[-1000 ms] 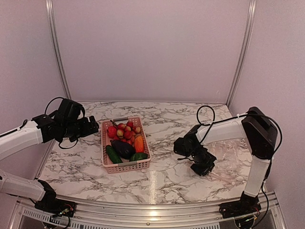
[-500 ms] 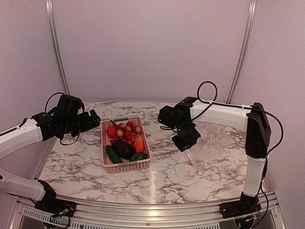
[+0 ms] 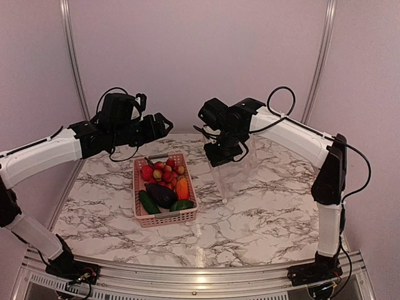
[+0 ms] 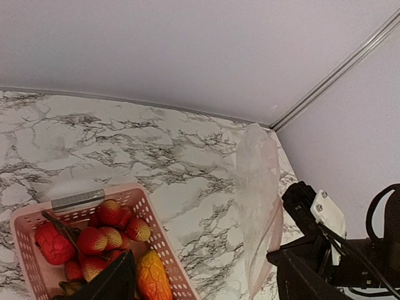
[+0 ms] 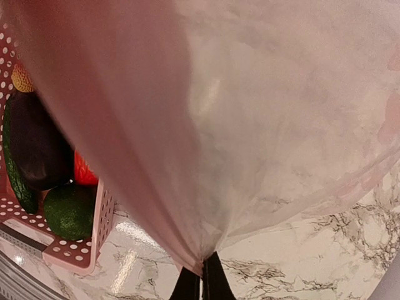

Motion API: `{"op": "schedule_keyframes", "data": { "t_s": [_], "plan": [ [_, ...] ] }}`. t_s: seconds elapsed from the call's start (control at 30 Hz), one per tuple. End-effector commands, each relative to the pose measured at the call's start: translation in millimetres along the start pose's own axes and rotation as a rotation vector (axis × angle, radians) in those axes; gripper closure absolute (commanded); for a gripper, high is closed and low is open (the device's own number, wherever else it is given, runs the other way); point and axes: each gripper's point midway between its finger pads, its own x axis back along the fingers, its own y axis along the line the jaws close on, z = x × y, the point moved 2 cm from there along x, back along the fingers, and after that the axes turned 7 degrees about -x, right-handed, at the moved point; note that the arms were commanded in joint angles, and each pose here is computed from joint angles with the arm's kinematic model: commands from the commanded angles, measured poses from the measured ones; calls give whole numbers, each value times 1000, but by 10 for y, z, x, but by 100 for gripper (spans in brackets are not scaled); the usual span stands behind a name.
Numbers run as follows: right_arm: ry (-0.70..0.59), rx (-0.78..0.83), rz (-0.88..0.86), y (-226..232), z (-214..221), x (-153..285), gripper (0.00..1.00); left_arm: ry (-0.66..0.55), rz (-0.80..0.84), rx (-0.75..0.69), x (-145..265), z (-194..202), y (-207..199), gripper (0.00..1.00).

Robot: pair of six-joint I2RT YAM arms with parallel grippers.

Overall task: Place the food in the zip-top bag and seal the zipper
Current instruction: Pick up the zipper food storage bag from the center of the board, then open the zipper food storage bag at the center of the board.

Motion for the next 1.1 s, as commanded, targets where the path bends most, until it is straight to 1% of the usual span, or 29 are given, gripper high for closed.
{"op": "schedule_keyframes", "data": {
  "t_s": [0.0,0.1,0.27,0.37,0.47,0.53,0.7,0.77,0.83,0.87,1.0,1.03,1.07],
  "plan": [
    [-73,-63,-189,160,-276,165,100,37,106,-180,-220,177,-521,23],
    [-101,-80,-230,141,-367,258,100,53,142,-201,-345,308,-723,25],
    [-103,-101,-298,127,-400,374,100,124,165,-234,-589,569,-985,34],
    [-101,-98,-339,159,-396,449,100,158,165,-221,-713,702,-1047,38],
    [-100,-111,-353,152,-371,527,100,170,149,-199,-819,799,-1036,44],
    [-98,-119,-360,143,-339,578,100,175,140,-184,-876,837,-1018,49],
    [-98,-126,-384,119,-250,693,100,166,124,-167,-972,879,-990,54],
    [-94,-126,-393,119,-215,705,100,166,125,-165,-1011,891,-999,59],
    [-93,-127,-391,102,-197,717,100,168,124,-165,-1049,903,-1006,68],
    [-89,-126,-388,95,-184,713,100,166,123,-162,-1064,899,-1010,70],
    [-51,-106,-389,112,-115,654,100,154,126,-158,-1125,874,-1045,74],
    [-36,-103,-378,100,-90,616,100,149,130,-157,-1138,852,-1068,76],
    [-13,-103,-353,64,-53,575,100,143,135,-158,-1151,827,-1094,80]
  ]
}}
